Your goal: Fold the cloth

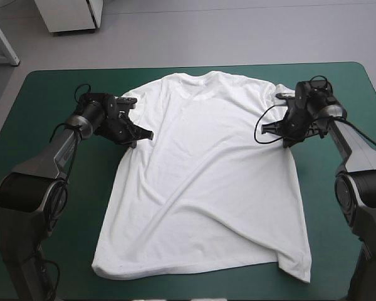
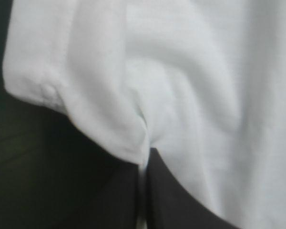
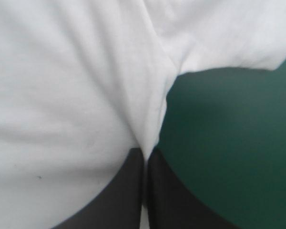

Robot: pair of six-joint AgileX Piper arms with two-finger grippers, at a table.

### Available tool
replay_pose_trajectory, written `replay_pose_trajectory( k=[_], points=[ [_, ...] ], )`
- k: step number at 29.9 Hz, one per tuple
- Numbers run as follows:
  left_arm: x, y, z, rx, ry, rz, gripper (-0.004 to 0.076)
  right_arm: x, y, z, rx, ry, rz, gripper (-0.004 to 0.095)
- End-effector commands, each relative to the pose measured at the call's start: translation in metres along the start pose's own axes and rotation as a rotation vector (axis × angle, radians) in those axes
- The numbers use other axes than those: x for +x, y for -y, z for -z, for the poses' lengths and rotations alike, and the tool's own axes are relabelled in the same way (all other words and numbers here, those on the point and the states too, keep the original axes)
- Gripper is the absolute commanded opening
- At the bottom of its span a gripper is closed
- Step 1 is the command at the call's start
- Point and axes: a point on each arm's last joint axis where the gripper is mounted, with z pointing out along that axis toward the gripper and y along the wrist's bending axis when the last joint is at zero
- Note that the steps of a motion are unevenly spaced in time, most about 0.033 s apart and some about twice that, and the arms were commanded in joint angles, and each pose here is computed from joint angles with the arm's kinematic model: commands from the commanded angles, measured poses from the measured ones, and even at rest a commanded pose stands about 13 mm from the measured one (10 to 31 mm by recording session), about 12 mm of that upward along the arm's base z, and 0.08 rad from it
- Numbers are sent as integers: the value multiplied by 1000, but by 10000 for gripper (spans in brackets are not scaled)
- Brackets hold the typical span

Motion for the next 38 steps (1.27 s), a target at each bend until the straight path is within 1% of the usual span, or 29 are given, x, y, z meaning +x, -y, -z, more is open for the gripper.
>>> replay_pose_trajectory(
  k=[1,5,11,15,19,26,30,34,38],
  points=[
    [-10,11,79,7,193,-48,-9,0,-1,90,-7,242,12,-19],
    [-13,15,132,-11,308,-84,-9,4,0,139,-12,381,16,-19],
    [-13,24,221,-37,533,-141,-9,14,2,212,-6,603,22,-19],
    [-6,30,274,-47,691,-173,-9,26,3,264,-5,765,21,-19],
    [8,35,315,-50,797,-188,-9,44,4,305,-13,879,21,-19],
    [38,41,363,-64,921,-228,-9,84,7,354,-25,1018,25,-19],
    [51,42,380,-72,971,-243,-9,105,8,372,-21,1075,37,-19],
    [52,43,384,-77,1003,-247,-9,107,9,375,-13,1093,45,-19],
    [40,41,376,-83,1018,-245,-9,91,8,365,-6,1089,46,-19]
  ],
)
